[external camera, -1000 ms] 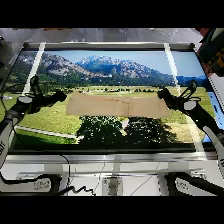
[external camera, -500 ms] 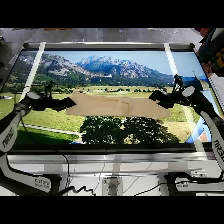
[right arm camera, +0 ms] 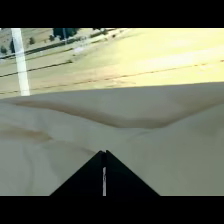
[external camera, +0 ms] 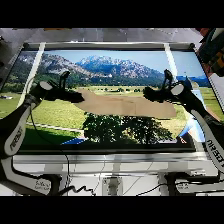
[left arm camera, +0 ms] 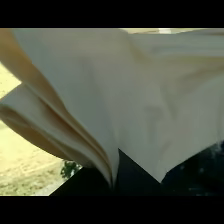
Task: Fold the clothes and pants, and hang the long-sleeved shirts on hangers.
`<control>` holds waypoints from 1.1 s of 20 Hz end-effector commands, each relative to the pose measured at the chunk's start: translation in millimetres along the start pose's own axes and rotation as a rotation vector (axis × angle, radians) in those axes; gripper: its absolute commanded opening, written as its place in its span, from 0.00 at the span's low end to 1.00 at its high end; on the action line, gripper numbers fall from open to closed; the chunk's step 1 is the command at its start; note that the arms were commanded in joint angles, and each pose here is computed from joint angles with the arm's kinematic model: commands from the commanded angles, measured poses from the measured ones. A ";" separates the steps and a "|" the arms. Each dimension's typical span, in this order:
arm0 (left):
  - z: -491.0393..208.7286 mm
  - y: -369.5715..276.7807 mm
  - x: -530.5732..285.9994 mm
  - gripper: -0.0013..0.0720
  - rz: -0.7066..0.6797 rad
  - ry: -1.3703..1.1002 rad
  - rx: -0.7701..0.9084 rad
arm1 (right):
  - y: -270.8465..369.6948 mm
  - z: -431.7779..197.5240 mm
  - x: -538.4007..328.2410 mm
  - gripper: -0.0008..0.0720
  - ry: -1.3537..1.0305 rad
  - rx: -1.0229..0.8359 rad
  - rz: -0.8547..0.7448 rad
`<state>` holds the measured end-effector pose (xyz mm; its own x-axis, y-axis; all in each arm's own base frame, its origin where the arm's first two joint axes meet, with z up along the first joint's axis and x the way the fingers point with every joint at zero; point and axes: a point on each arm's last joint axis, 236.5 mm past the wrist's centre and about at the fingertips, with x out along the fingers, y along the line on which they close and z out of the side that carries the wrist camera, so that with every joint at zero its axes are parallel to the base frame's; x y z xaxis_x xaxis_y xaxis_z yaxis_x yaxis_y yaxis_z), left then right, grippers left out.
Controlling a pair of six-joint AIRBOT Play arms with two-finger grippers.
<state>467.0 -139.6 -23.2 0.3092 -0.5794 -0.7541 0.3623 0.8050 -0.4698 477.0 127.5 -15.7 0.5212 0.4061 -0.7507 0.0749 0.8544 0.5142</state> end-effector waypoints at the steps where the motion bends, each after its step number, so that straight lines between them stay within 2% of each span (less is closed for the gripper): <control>1: 9.4 -45.8 -58.4 0.03 -0.038 -0.006 0.106 | 46.9 -11.9 21.7 0.03 -0.037 -0.015 0.050; 5: 26.8 -79.8 -131.7 0.04 -0.006 -0.138 0.159 | 126.7 -75.4 65.5 0.03 0.027 0.072 0.167; 9: 31.7 -94.0 -157.6 0.04 0.010 -0.194 0.195 | 217.7 -162.8 98.3 0.03 0.172 0.068 0.289; 13: 29.3 -103.3 -145.6 0.04 -0.020 -0.172 0.202 | 269.0 -172.5 92.2 0.03 0.139 -0.072 0.360; 15: 28.9 -123.7 -130.4 0.04 -0.096 -0.158 0.196 | 254.0 -149.8 86.6 0.03 0.111 -0.167 0.320; 18: 30.4 -171.8 -90.3 0.04 -0.258 -0.136 0.169 | 189.0 -100.0 66.0 0.03 0.135 -0.235 0.187; 22: 34.7 -260.9 -7.9 0.03 -0.443 -0.161 0.078 | 71.0 -2.9 -1.3 0.03 0.079 -0.167 -0.016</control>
<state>402.3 -276.2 127.7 0.2578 -0.8200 -0.5111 0.5892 0.5526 -0.5894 469.5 289.5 9.8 0.4491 0.5434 -0.7092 -0.1459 0.8277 0.5419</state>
